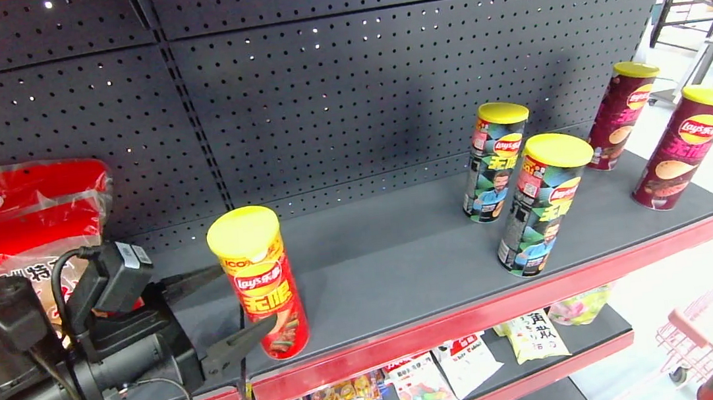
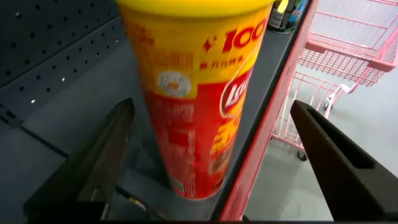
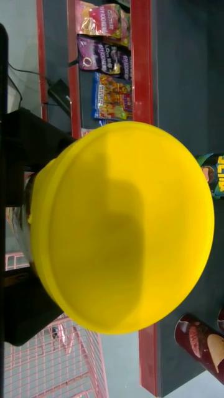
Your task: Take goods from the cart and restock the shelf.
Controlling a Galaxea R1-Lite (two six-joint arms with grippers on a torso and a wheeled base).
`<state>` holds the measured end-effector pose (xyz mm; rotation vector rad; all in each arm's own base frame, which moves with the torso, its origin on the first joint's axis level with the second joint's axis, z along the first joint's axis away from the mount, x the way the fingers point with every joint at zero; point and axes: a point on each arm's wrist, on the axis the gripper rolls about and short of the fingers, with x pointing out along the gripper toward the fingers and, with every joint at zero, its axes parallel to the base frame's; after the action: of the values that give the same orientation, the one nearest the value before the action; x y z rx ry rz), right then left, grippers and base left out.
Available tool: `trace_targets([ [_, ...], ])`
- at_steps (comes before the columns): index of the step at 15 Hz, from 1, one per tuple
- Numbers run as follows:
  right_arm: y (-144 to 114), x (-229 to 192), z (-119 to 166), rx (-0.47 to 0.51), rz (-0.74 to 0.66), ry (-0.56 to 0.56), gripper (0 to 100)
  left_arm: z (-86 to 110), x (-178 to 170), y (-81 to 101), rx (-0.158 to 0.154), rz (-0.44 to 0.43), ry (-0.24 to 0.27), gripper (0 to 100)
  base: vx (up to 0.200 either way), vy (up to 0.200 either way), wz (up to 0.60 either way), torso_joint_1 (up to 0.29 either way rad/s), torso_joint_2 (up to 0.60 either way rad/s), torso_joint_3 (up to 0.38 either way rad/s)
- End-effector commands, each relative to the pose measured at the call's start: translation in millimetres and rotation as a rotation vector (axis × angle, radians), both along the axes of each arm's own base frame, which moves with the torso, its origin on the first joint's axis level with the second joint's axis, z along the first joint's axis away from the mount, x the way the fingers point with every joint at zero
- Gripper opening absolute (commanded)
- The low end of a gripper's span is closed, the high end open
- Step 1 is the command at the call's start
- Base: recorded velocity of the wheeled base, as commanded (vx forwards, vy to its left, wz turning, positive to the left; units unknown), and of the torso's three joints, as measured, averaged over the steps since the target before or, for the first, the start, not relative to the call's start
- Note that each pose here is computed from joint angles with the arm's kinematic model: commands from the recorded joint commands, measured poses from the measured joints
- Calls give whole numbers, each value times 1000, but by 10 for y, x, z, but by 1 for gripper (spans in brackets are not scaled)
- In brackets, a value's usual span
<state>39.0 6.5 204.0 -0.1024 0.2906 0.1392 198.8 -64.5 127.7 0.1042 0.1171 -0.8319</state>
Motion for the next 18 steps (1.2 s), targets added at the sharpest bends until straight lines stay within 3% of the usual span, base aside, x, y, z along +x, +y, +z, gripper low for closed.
trace_targets([
  [1, 0, 0, 0, -1, 1, 0, 0, -1, -68, 77, 2, 28, -2, 100, 0, 0, 0, 0, 0, 0],
  [6, -1, -7, -50, -4, 2, 17, 0, -94, -331, 449, 72, 203, -15, 100, 0, 0, 0, 0, 0, 0],
  [9, 0, 4, -68, -15, 0, 24, 0, -141, -477, 595, 85, 292, 29, 100, 0, 0, 0, 0, 0, 0],
  [10, 1, 7, -67, -20, 2, 24, 0, -162, -575, 603, 101, 333, 50, 100, 0, 0, 0, 0, 0, 0],
  [11, 1, 8, -76, -23, 3, 26, 0, -140, -651, 621, 131, 435, 55, 100, 0, 0, 0, 0, 0, 0],
  [12, 1, 9, -97, -26, 2, 34, 0, -124, -732, 627, 151, 487, 83, 100, 0, 0, 0, 0, 0, 0],
  [15, 2, 6, -104, -44, 14, 39, 0, -45, -1006, 622, 187, 516, 196, 100, 0, 0, 0, 0, 0, 0],
  [17, 4, 9, -118, -46, 16, 45, 0, 84, -1086, 619, 187, 515, 245, 100, 0, 0, 0, 0, 0, 0],
  [18, 4, 10, -122, -47, 16, 47, 0, 105, -1082, 619, 186, 517, 244, 100, 0, 0, 0, 0, 0, 0],
])
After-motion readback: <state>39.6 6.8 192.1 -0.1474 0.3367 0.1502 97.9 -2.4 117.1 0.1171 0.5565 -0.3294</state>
